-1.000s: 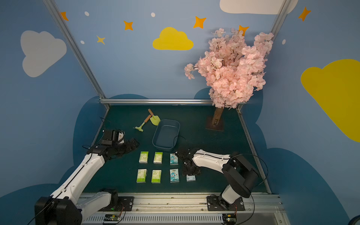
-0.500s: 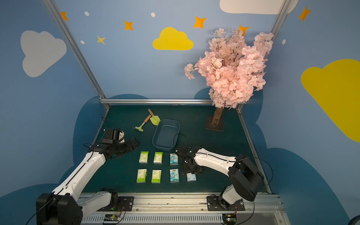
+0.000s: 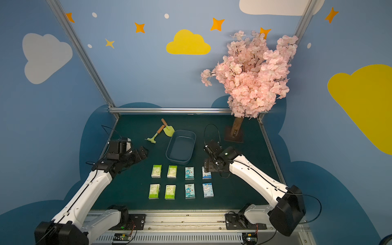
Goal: Take the pocket tissues out of the storage box
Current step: Place the pocket tissues at the center of the board, then reset both arms
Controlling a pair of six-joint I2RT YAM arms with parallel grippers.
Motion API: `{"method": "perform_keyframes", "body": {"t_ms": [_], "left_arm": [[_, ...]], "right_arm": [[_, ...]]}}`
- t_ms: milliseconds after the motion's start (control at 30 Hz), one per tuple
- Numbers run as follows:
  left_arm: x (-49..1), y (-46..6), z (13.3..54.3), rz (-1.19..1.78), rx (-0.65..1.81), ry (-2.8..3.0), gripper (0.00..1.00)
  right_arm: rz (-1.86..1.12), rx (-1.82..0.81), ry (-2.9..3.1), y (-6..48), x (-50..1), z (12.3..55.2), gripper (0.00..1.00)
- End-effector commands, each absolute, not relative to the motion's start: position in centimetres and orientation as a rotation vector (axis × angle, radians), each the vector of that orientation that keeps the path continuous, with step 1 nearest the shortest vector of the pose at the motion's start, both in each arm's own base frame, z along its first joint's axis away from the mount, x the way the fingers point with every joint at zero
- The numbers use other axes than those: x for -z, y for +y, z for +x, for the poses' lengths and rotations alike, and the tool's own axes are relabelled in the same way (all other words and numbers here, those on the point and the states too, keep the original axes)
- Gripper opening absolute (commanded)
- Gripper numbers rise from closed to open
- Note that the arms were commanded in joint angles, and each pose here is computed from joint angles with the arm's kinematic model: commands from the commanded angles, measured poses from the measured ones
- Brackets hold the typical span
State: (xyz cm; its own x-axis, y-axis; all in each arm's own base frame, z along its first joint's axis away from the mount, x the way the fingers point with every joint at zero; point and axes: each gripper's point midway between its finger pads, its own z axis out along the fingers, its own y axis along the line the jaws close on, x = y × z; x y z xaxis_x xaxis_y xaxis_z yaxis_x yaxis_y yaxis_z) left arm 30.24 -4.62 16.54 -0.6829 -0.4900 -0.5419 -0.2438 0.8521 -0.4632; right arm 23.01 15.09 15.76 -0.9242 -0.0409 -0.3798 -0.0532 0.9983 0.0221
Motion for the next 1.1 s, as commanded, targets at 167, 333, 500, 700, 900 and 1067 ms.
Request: {"method": "perform_keyframes", "body": {"t_ms": [167,333,500,700,900,1067], "left_arm": [[-18.4,-1.1,30.9,-0.662,0.337,2.102,1.00],[-18.3,1.5,30.5,-0.733,0.216,1.982,1.00],[-17.8,3.2,30.0,-0.716,0.091,1.921,1.00],[-15.8,5.6,28.9,-0.750,-0.096,1.912,1.00],[-13.9,6.7,27.7,-0.774,-0.175,1.915,1.00],[-13.9,6.9,27.5,-0.734,-0.197,1.905,1.00]], "right_arm": [[0.013,-0.048,2.532,9.7,-20.2,27.4,0.98],[0.078,-0.084,2.340,6.8,-20.3,30.2,0.98],[0.127,-0.028,2.145,3.3,-19.0,32.7,0.98],[0.160,0.059,2.102,0.0,-15.2,34.4,0.98],[0.078,0.059,2.110,0.2,-12.8,36.5,0.98],[-0.002,0.057,2.040,0.8,-12.2,38.1,0.98]]}}
